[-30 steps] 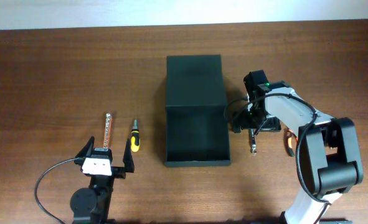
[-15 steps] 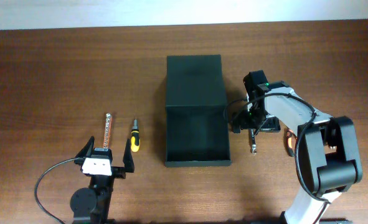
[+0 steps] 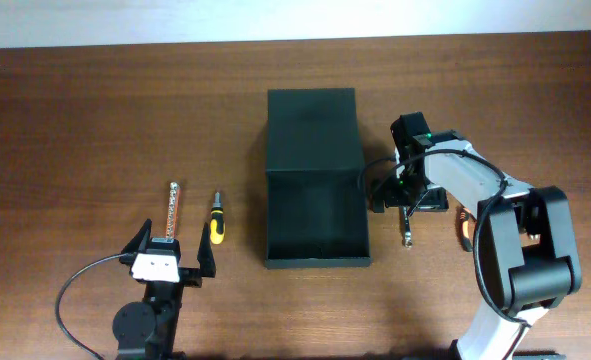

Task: Pack container
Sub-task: 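Lower the right gripper and close it on the wrench handle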

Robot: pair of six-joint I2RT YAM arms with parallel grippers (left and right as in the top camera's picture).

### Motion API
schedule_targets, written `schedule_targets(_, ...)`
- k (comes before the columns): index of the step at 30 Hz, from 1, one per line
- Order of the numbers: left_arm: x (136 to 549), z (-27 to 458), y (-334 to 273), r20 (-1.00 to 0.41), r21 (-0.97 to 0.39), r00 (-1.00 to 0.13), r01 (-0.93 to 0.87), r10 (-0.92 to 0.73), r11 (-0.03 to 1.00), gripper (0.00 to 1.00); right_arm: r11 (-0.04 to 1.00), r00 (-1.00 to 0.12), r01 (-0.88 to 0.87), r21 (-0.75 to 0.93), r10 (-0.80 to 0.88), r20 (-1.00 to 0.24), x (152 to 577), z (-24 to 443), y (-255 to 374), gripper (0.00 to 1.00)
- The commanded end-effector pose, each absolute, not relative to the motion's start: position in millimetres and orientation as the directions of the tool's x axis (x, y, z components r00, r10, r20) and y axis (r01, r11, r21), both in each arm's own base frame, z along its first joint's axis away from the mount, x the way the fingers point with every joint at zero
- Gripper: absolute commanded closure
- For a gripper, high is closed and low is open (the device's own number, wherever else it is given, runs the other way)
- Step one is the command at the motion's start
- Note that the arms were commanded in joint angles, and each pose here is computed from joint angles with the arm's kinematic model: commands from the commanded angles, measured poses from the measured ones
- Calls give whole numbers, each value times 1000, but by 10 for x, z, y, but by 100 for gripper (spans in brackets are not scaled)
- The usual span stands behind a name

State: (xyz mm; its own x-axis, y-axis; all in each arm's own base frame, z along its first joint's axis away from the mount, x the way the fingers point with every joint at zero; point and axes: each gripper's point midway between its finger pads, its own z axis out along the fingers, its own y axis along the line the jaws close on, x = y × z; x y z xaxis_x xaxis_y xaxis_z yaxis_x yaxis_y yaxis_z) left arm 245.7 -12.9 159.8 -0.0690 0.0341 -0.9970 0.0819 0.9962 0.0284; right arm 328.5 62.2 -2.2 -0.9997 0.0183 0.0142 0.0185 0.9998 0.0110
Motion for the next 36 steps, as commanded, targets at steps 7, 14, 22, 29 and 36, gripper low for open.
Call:
schedule_targets(7,2457,1582,-101,-996,44,-68,69,49,997,1,1000,-1000,0,11,0,19,3307,-58,656,4)
schedule_targets(14,2457,1582,-100,-996,44,-68,69,49,997,1,1000,-1000,0,10,0,19,3308,-58,656,36)
schedule_targets(22,2457,1582,-101,-996,44,-68,69,49,997,1,1000,-1000,-1,-20,-1,30,3277,-57,602,44)
schedule_targets(29,2457,1582,-101,-996,44,-68,69,49,997,1,1000,-999,-1,-24,0,39,3256,-56,593,59)
schedule_targets(36,2457,1582,-100,-996,44,-68,69,49,997,1,1000,-999,-1,-24,0,38,3256,-55,593,75)
